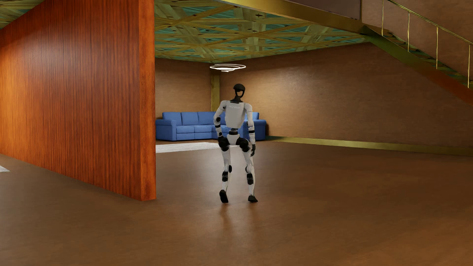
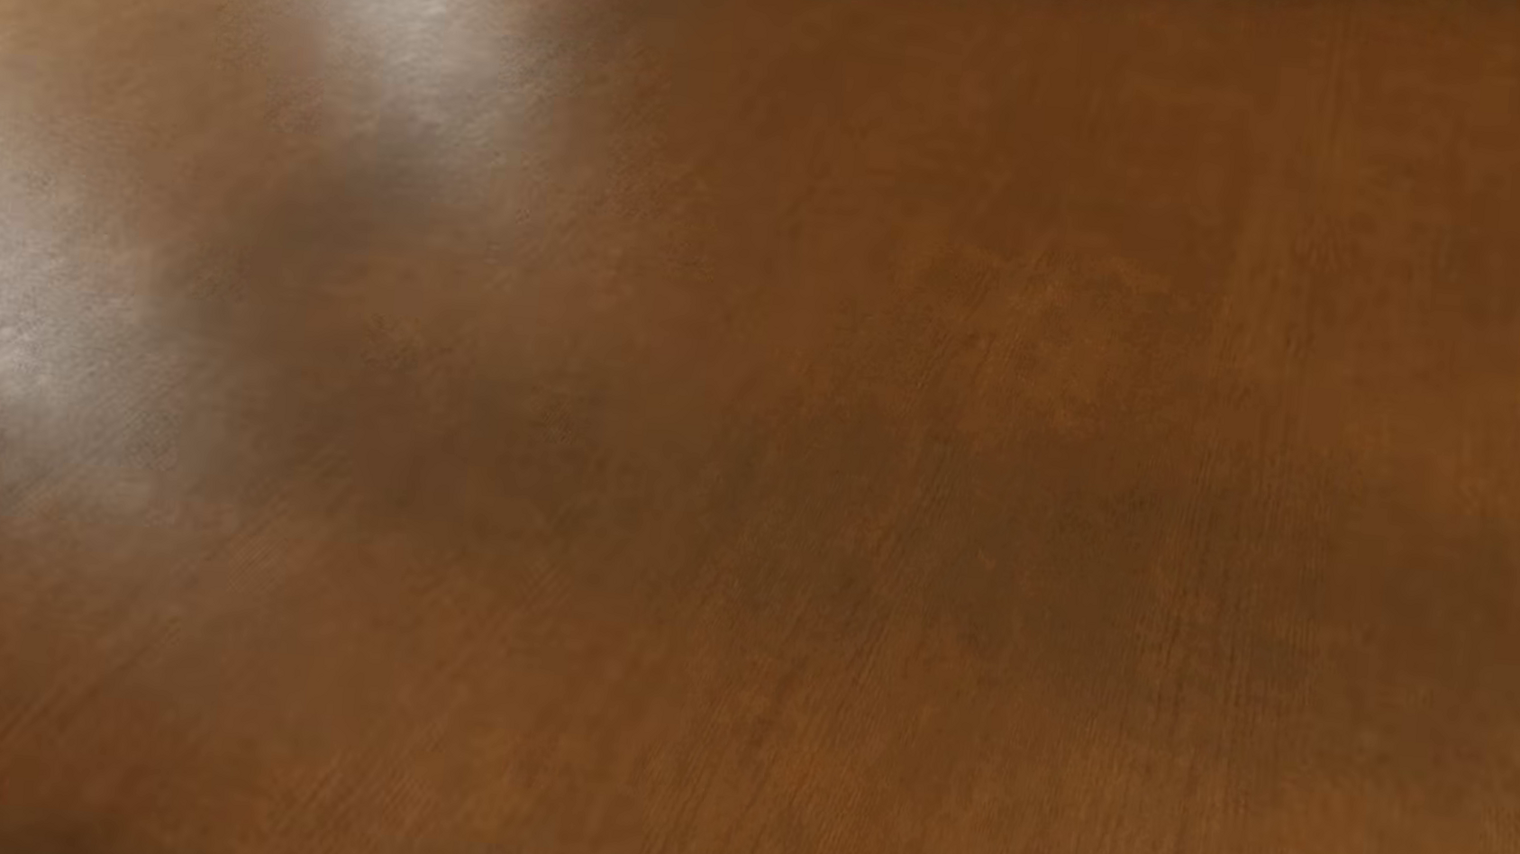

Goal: Avoid the corner

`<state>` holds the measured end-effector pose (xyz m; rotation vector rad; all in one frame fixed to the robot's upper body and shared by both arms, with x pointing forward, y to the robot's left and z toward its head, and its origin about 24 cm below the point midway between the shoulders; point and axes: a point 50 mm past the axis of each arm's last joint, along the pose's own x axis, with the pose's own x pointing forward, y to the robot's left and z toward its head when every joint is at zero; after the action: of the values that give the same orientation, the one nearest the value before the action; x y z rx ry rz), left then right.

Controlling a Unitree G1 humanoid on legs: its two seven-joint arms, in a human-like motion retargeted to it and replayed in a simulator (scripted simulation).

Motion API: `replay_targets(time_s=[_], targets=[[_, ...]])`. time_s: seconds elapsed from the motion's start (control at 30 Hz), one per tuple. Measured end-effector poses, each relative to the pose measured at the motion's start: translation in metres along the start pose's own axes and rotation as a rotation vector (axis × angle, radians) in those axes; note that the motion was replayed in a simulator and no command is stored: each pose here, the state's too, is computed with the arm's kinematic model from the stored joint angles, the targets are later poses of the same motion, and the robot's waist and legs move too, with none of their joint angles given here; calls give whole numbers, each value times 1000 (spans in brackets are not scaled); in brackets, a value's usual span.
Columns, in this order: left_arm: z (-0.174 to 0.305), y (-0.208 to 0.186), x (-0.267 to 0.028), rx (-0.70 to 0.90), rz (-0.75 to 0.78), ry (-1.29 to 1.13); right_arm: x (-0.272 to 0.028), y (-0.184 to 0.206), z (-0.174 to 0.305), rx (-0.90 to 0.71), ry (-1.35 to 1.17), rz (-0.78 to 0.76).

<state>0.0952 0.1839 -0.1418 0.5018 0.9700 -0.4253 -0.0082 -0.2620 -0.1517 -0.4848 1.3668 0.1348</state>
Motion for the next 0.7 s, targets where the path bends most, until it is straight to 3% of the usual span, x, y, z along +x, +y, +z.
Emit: replay_targets(time_s=[0.13,0.33,0.43,0.5,0.57,0.7], targets=[[-43,-42,-15,28,-125,144,0,-5,30,19,-126,-17],[-126,-71,-66,57,-223,440,-2,-18,99,-34,-351,-40],[-146,-77,-80,141,-288,529,-2,-25,94,-8,-332,-62],[-144,-81,-81,91,-273,520,2,-15,75,-16,-261,-35],[-124,-75,-64,123,-267,432,2,-4,60,-29,-217,-2],[-42,-13,-15,49,-55,132,-6,29,7,-87,-65,98]])
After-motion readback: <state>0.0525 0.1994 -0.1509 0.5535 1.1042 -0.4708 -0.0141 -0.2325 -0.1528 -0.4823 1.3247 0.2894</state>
